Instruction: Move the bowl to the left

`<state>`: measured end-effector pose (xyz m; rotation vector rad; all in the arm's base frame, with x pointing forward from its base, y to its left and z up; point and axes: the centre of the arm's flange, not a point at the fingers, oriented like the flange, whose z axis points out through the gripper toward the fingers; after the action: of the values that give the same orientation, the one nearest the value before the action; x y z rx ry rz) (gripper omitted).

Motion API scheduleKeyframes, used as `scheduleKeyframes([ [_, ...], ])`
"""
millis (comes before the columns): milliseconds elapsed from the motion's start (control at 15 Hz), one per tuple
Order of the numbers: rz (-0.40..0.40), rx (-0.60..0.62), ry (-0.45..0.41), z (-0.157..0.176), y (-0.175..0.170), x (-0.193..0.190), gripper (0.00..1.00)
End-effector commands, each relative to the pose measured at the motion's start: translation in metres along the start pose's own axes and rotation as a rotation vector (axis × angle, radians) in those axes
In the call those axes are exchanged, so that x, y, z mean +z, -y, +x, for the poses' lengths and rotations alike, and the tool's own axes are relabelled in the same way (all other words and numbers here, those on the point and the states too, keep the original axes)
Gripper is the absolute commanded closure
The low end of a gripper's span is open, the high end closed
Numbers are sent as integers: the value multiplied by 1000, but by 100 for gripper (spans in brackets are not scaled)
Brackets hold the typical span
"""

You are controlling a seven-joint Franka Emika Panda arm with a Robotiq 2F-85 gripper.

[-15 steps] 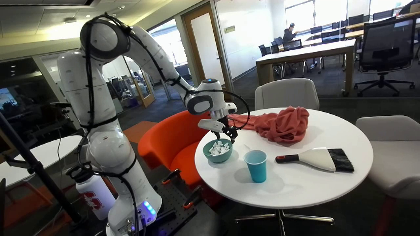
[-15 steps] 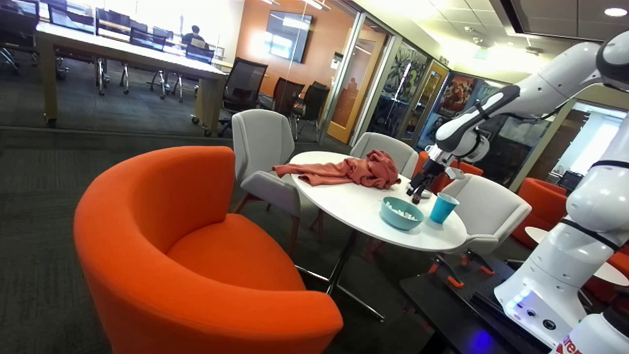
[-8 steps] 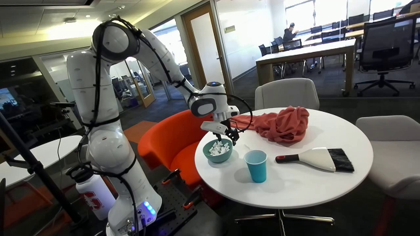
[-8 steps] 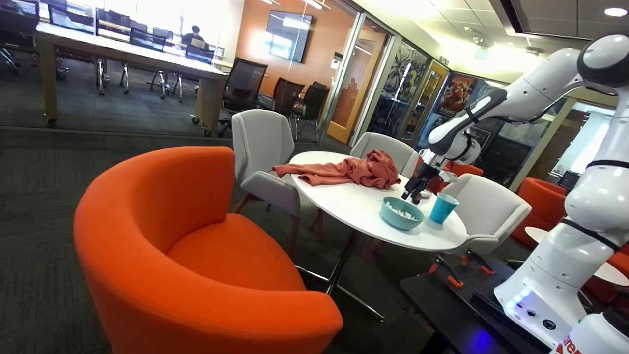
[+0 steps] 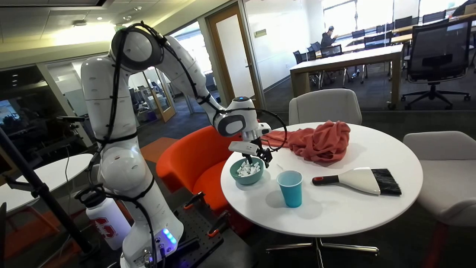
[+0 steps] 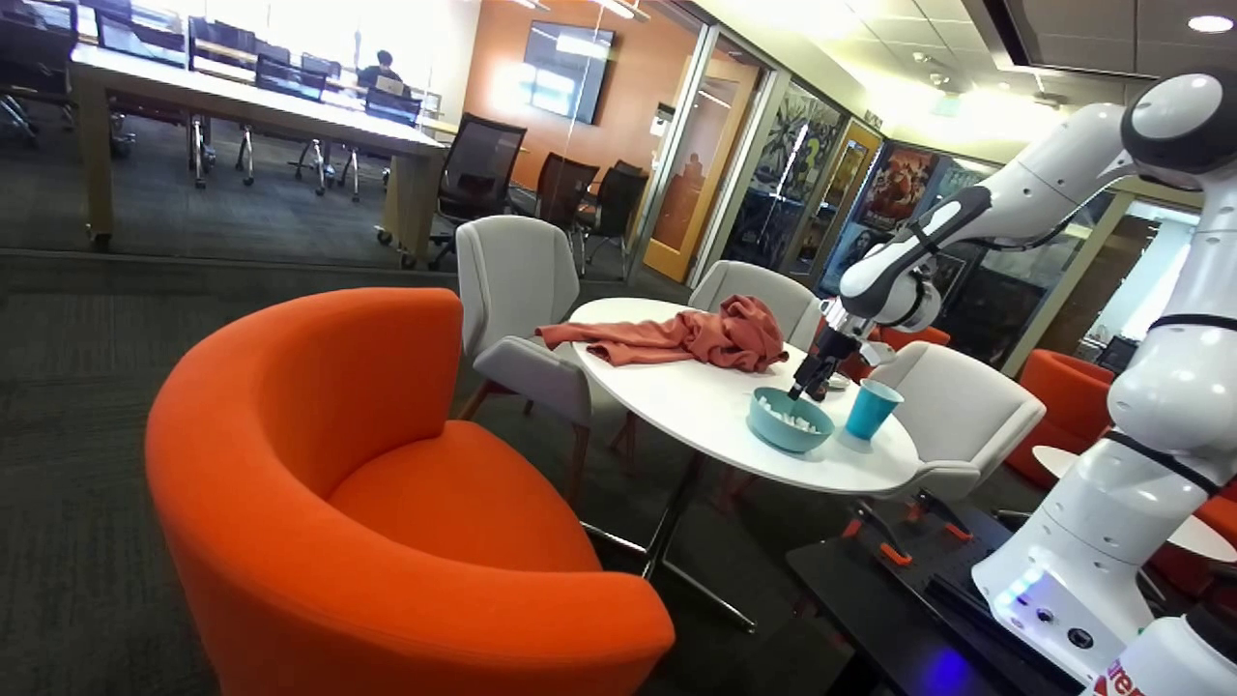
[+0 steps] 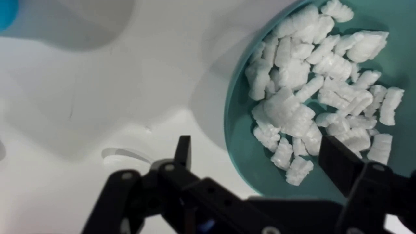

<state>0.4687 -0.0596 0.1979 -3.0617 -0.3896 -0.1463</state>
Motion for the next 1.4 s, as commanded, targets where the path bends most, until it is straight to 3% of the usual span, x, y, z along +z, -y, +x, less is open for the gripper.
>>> scheduleKeyframes([
  [0,-60,17,-4,-5,-8,11,0],
  [67,-67,21,-1,-5,-11,14,0],
  [133,-73,18,3,-7,-13,18,25],
  [200,-79,18,10,-8,-15,21,26],
  [800,-86,-4,39,-13,-12,29,96],
  [867,-86,-8,38,-13,-11,28,100],
  [1067,-78,-19,24,-10,-7,20,98],
  [1333,13,16,-41,19,13,-1,98],
])
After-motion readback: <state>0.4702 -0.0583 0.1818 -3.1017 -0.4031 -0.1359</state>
